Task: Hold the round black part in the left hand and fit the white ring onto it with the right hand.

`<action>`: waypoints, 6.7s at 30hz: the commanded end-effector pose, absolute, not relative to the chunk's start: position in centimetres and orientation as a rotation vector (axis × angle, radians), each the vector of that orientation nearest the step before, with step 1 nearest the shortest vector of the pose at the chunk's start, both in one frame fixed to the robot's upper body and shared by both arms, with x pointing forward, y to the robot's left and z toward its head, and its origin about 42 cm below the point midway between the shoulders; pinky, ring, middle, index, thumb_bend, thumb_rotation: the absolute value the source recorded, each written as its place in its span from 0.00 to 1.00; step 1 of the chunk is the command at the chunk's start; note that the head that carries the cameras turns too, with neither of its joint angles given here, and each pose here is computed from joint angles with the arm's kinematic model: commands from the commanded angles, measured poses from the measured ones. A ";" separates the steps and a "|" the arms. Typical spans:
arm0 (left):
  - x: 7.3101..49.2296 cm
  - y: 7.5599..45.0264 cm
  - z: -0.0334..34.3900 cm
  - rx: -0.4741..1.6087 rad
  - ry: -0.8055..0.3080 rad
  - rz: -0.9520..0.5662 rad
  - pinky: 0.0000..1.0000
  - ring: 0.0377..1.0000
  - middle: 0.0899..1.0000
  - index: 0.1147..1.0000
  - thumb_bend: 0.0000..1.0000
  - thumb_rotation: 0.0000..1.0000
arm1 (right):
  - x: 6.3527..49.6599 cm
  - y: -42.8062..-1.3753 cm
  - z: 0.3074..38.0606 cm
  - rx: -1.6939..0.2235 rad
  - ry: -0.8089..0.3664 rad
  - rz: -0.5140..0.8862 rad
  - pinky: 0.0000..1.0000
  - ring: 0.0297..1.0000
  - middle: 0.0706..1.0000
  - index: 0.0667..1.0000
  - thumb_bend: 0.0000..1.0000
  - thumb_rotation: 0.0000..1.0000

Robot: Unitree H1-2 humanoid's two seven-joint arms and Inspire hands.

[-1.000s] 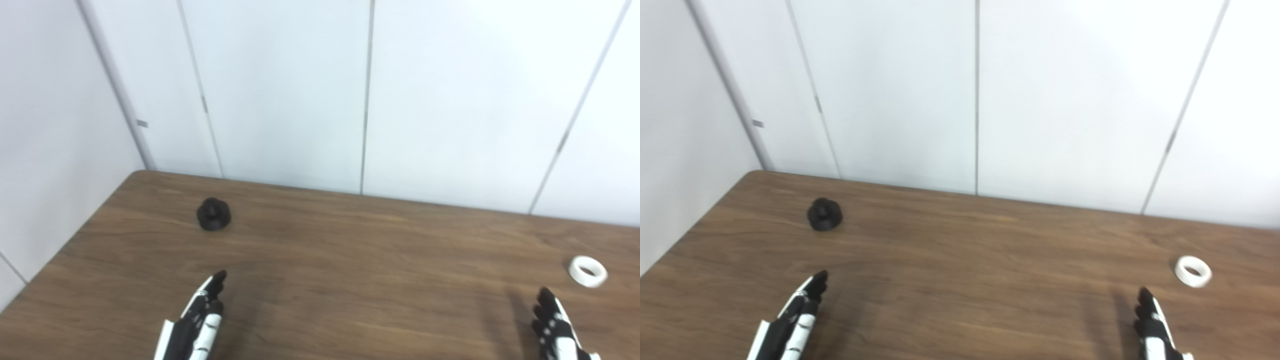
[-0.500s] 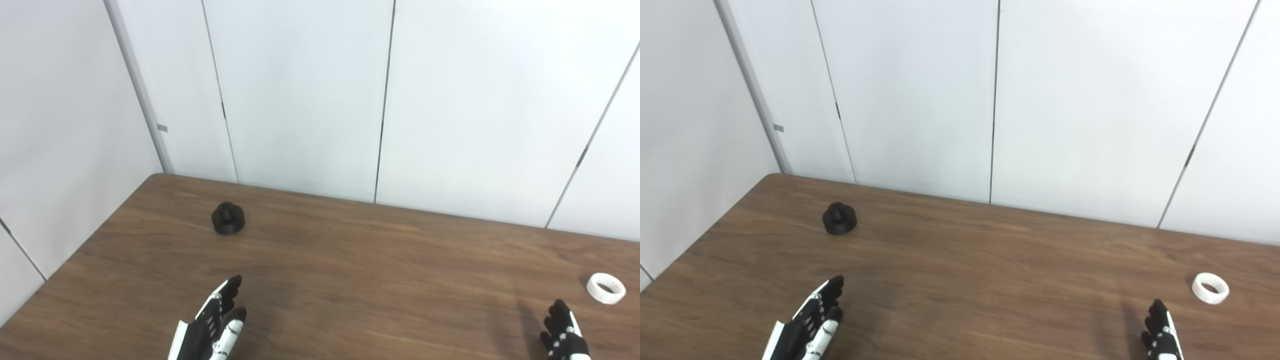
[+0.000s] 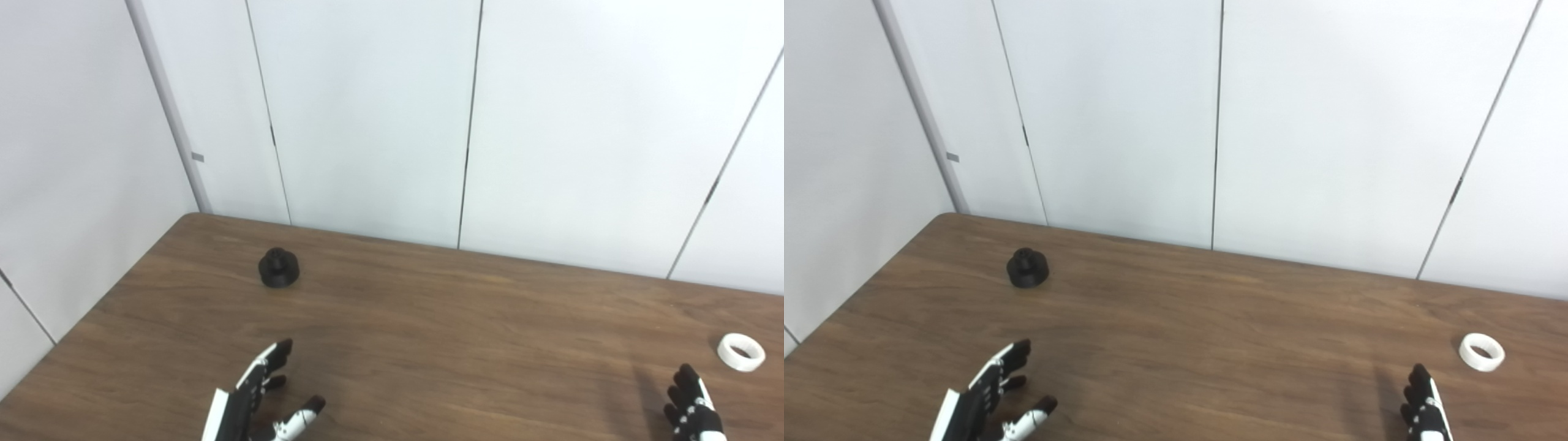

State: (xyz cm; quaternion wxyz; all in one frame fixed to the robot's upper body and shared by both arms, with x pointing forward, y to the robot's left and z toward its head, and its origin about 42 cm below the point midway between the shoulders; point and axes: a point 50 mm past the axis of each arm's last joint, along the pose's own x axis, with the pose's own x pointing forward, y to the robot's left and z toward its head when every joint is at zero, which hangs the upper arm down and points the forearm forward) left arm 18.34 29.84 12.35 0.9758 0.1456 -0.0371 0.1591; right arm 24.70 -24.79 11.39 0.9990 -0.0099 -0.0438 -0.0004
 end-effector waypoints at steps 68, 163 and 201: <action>41.9 41.6 20.7 1.022 0.191 0.414 1.00 1.00 0.96 0.87 1.00 0.49 | 24.0 -25.7 11.0 -0.049 -0.058 -0.015 1.00 0.96 0.96 0.95 0.51 1.00; 42.6 39.7 20.4 1.046 0.043 0.369 0.90 0.88 0.76 0.42 0.52 0.04 | 24.7 -26.6 12.0 -0.084 -0.067 -0.008 0.98 0.94 0.95 0.94 0.50 1.00; 30.6 20.4 20.3 1.075 -0.300 -0.112 0.99 0.92 0.81 0.42 0.52 0.05 | 24.9 -23.3 12.9 -0.096 -0.081 0.007 1.00 0.96 0.94 0.92 0.46 1.00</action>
